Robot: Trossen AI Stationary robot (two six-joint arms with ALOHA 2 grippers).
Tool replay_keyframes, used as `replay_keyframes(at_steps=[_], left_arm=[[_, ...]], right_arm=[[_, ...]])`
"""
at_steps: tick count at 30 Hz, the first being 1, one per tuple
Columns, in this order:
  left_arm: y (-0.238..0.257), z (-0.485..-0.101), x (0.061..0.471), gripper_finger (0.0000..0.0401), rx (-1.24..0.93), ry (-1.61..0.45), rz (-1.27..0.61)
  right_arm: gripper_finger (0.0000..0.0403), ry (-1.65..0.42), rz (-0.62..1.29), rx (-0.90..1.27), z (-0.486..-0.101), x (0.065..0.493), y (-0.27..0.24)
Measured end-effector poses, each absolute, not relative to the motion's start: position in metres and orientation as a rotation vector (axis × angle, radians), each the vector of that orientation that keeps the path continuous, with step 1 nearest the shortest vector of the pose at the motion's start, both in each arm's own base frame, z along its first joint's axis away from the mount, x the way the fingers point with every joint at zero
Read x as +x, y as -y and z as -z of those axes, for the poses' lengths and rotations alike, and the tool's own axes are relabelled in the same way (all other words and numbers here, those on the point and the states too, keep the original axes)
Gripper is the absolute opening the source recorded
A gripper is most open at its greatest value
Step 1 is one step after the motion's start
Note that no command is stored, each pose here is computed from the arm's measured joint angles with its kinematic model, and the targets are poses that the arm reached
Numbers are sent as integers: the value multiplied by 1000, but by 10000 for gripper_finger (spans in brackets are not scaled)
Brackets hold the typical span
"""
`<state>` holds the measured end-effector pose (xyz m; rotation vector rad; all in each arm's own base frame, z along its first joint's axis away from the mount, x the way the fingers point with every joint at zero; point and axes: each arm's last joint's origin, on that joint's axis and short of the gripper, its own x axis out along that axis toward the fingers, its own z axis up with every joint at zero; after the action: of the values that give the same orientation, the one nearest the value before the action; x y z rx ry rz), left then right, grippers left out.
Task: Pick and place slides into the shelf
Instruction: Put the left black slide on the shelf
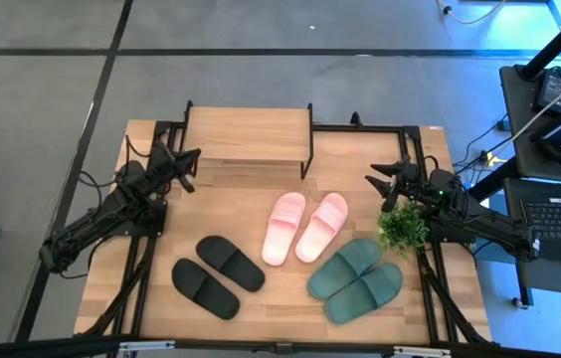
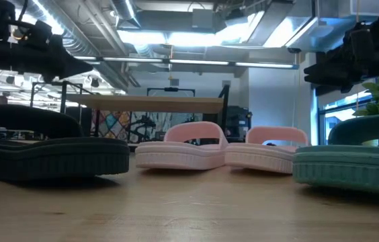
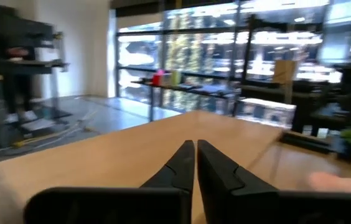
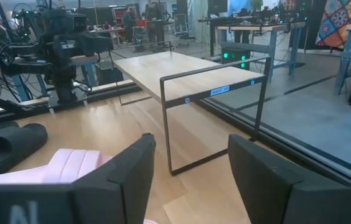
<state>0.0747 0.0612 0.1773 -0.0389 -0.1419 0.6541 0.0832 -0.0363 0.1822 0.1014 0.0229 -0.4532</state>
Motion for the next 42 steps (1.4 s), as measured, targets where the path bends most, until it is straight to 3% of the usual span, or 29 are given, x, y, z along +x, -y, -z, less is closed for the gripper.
replay_keyframes(at_steps=[9, 14, 18, 24, 31, 42], left_arm=[[-60, -178, 75, 109, -44, 155, -615], [-64, -178, 72, 128, -58, 167, -788], [-64, -178, 72, 130, -72, 178, -808], [-59, -191, 73, 130, -182, 344, -604], [-42, -244, 60, 130, -32, 619, -400], [-13, -320, 38, 130, 186, 707, -143]], right_arm=[[206, -23, 453, 101, -182, 83, 36], [206, -23, 453, 101, -182, 83, 36], [206, -23, 453, 102, -182, 83, 36], [206, -23, 454, 102, -182, 83, 36], [206, -24, 454, 102, -182, 83, 36], [206, -23, 573, 100, -182, 82, 39]])
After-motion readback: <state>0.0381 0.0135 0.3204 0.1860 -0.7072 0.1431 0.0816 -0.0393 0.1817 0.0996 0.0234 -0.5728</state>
